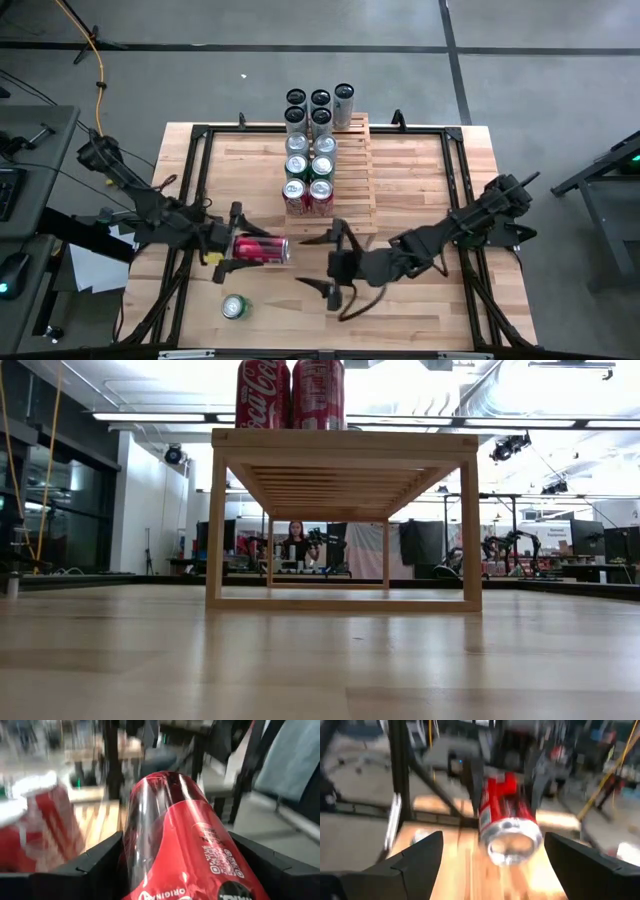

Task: Place canned beverage on shelf
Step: Put the red soda can aligned with the other red soda cans on the shelf

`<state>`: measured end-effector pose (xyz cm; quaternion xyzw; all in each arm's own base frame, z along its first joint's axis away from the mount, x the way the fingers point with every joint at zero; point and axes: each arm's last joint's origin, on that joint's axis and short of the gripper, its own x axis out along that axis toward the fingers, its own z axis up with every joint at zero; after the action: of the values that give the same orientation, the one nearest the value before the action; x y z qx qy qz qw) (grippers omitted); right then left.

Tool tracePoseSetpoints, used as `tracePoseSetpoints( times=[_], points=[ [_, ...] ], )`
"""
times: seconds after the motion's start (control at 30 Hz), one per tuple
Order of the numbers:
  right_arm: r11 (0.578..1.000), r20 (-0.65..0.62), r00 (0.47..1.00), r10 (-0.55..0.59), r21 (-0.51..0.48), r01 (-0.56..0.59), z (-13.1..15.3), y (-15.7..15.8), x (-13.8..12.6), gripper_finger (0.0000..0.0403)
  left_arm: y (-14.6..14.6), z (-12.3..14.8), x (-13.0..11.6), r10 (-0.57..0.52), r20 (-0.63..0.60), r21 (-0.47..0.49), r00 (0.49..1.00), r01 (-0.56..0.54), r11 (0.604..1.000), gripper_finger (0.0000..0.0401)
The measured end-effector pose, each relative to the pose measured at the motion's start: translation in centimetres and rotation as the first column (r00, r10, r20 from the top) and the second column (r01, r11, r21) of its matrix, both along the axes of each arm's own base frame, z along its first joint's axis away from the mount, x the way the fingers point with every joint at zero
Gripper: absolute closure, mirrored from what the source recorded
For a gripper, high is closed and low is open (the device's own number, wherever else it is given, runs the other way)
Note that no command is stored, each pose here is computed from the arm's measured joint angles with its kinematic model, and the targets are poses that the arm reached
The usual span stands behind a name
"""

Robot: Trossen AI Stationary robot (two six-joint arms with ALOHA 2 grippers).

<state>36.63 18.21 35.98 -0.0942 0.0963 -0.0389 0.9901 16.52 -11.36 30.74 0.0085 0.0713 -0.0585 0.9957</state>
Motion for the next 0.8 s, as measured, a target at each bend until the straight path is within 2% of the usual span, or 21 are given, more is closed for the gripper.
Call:
tracePoseSetpoints(
  times=[0.1, 0.23, 0.37, 0.6, 0.8],
  points=[
    [0.999, -0.100, 0.995, -0.023, 0.039, 0.027, -0.8, -0.1, -0.1, 0.0072, -0.4, 0.7, 0.4, 0.030, -0.180, 0.013, 0.983, -0.028, 1.000, 0.0107],
    [0.990, -0.137, 0.990, -0.022, 0.136, 0.041, -1.0, -0.2, -0.3, 0.0072, -1.5, 1.7, 1.8, 0.051, -0.338, 0.074, 0.940, -0.028, 0.997, 0.0107],
    [0.982, -0.203, 0.979, -0.001, 0.187, 0.040, -2.8, 0.0, 0.0, 0.0071, -3.3, 0.5, 4.1, 0.066, -0.462, 0.197, 0.884, 0.030, 0.980, 0.0107],
    [0.985, -0.266, 0.964, -0.006, 0.167, 0.052, -4.9, 0.4, 0.9, 0.0070, -6.3, -2.0, 7.7, 0.078, -0.528, 0.376, 0.846, 0.150, 0.915, 0.0107],
    [0.990, -0.331, 0.944, -0.004, 0.129, 0.050, -7.0, 0.8, 1.5, 0.0070, -7.4, -2.9, 9.3, 0.111, -0.511, 0.504, 0.853, 0.192, 0.842, 0.0107]
  ],
)
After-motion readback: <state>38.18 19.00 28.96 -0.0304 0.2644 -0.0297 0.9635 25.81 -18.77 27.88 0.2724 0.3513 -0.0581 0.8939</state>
